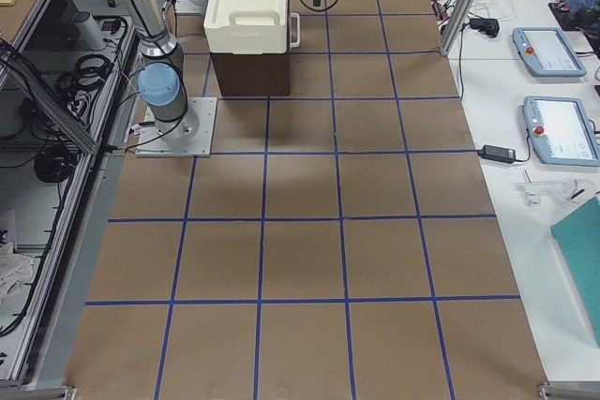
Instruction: Place scissors in drawer with both arms
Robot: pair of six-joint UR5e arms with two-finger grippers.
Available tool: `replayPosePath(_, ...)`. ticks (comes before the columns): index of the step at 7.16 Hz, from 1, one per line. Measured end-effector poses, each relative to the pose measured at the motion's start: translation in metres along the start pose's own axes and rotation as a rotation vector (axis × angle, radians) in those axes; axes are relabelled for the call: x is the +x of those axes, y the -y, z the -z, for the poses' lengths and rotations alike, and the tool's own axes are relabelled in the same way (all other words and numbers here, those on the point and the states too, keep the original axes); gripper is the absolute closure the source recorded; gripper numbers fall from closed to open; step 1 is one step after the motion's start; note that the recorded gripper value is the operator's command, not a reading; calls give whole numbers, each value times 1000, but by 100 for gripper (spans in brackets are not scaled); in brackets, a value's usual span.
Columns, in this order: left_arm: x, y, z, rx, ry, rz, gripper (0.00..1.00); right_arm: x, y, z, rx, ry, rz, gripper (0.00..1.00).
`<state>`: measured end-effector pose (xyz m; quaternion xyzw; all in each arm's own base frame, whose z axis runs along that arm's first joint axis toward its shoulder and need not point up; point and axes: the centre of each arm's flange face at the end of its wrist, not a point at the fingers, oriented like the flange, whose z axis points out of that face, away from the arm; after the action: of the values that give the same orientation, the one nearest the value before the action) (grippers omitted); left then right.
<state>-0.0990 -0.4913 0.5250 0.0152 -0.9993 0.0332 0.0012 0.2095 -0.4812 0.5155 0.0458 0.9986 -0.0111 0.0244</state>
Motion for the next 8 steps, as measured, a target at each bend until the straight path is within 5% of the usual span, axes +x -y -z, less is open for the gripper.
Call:
replayPosePath(2,-8,5,-7,-12,0,-31,0,-10,12,-24,-49,27,234,0)
replayPosePath(5,-17,2,-6,-10,6,-85,0,-46,23,-78,-125,58,838,1)
replayPosePath(8,-71,17,-16,-22,12,-343,0,-68,43,-142,-205,188,1289,1)
